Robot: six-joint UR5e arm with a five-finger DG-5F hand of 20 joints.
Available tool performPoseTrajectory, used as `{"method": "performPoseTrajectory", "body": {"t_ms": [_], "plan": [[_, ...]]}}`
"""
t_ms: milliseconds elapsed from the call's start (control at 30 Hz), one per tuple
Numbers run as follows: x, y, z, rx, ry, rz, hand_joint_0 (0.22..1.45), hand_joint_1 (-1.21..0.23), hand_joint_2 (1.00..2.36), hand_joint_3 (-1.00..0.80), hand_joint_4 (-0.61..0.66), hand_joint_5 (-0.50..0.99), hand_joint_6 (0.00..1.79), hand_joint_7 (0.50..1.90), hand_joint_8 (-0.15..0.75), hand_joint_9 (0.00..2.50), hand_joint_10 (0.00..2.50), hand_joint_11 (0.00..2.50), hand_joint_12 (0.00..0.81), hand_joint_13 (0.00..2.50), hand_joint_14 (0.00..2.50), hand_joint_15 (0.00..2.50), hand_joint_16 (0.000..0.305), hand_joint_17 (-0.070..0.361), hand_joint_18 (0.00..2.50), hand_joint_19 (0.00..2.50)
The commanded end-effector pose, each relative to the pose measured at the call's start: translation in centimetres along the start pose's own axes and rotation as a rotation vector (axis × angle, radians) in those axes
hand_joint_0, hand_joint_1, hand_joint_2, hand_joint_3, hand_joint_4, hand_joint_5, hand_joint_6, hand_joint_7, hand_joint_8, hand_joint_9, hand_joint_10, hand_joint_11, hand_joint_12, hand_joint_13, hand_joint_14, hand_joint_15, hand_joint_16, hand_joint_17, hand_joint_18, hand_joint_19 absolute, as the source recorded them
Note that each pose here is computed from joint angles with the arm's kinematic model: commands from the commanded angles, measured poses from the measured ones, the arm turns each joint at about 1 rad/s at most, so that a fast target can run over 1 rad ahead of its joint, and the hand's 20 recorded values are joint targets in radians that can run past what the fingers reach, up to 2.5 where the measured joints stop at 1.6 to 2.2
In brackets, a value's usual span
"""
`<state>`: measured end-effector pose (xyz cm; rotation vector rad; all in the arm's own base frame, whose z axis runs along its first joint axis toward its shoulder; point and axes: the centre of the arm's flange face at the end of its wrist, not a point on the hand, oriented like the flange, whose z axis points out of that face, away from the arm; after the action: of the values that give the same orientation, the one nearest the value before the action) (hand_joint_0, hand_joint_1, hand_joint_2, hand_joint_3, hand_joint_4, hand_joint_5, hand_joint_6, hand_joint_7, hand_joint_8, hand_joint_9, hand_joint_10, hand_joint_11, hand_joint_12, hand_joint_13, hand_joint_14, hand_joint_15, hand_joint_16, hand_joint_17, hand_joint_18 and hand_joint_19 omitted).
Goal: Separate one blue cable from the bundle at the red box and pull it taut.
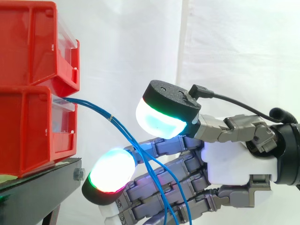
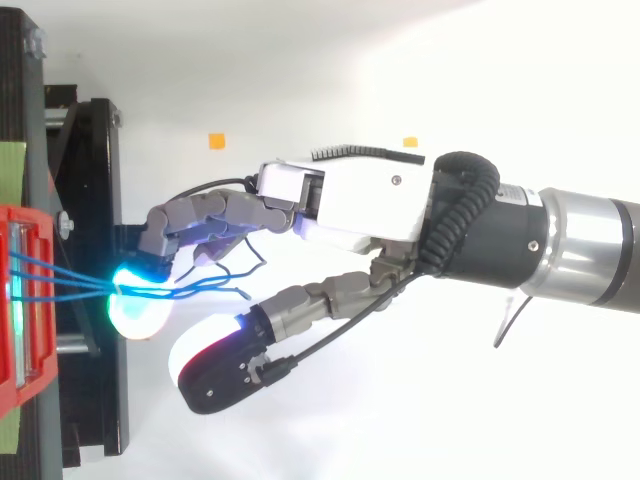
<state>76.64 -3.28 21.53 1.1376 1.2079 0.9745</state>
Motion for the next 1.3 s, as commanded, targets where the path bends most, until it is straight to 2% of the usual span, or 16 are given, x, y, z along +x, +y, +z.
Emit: {"method": "performPoseTrajectory", "body": {"t_ms": [0, 67, 300, 533, 733, 767, 867, 900, 967, 1100, 1267], "plan": [[0.0, 0.3, 0.2, -0.007, 0.000, 0.014, 0.59, -0.66, 1.00, -0.47, 0.24, -0.15, 0.50, 1.09, 0.320, 0.48, 0.01, 0.41, 0.404, 0.36, 0.01, 0.26, 0.056, 0.125, 0.44, 0.51], [0.1, 0.9, 0.5, -0.020, 0.007, 0.017, 0.59, -0.67, 1.00, -0.48, 0.24, -0.15, 0.50, 1.10, 0.321, 0.49, 0.01, 0.42, 0.405, 0.36, 0.01, 0.26, 0.055, 0.125, 0.45, 0.51], [0.0, 1.3, 0.6, -0.023, 0.005, 0.028, 0.59, -0.67, 1.00, -0.48, 0.23, -0.15, 0.50, 1.13, 0.321, 0.49, 0.01, 0.42, 0.404, 0.37, 0.01, 0.27, 0.055, 0.124, 0.45, 0.51], [0.1, 1.3, 0.6, -0.024, 0.011, 0.032, 0.59, -0.66, 1.00, -0.47, 0.22, -0.14, 0.50, 1.14, 0.320, 0.50, 0.01, 0.43, 0.404, 0.38, 0.01, 0.28, 0.054, 0.123, 0.46, 0.51], [-0.4, 1.3, 0.7, -0.026, 0.004, 0.025, 0.59, -0.65, 1.00, -0.46, 0.23, -0.15, 0.50, 1.12, 0.321, 0.50, 0.01, 0.43, 0.405, 0.38, 0.01, 0.28, 0.055, 0.124, 0.46, 0.51], [-0.2, -0.2, 0.8, -0.005, 0.005, 0.005, 0.59, -0.65, 1.00, -0.46, 0.23, -0.15, 0.50, 1.11, 0.319, 0.50, 0.01, 0.44, 0.405, 0.38, 0.01, 0.27, 0.055, 0.124, 0.46, 0.51], [-0.2, -1.8, 1.2, 0.003, 0.002, -0.003, 0.58, -0.65, 1.00, -0.46, 0.24, -0.15, 0.50, 1.10, 0.321, 0.50, 0.02, 0.42, 0.406, 0.38, 0.01, 0.27, 0.055, 0.124, 0.46, 0.51], [0.0, -1.5, 2.0, -0.020, -0.004, 0.002, 0.58, -0.65, 1.00, -0.46, 0.24, -0.15, 0.50, 1.10, 0.320, 0.50, 0.01, 0.42, 0.406, 0.38, 0.01, 0.27, 0.055, 0.124, 0.46, 0.51], [0.1, -1.3, 2.1, -0.024, -0.005, 0.002, 0.58, -0.65, 1.00, -0.46, 0.24, -0.15, 0.50, 1.10, 0.319, 0.50, 0.01, 0.43, 0.407, 0.38, 0.01, 0.28, 0.055, 0.124, 0.46, 0.52], [0.0, -1.0, 2.3, -0.027, -0.003, -0.005, 0.52, -0.62, 1.00, -0.50, 0.23, -0.15, 0.50, 1.12, 0.327, 0.49, 0.01, 0.44, 0.421, 0.39, 0.01, 0.29, 0.058, 0.131, 0.47, 0.53], [-0.2, -1.2, 2.3, -0.018, 0.004, -0.003, 0.47, -0.68, 1.00, -0.50, 0.22, -0.15, 0.50, 1.21, 0.344, 0.49, 0.01, 0.48, 0.439, 0.40, 0.01, 0.30, 0.062, 0.141, 0.50, 0.53]]}}
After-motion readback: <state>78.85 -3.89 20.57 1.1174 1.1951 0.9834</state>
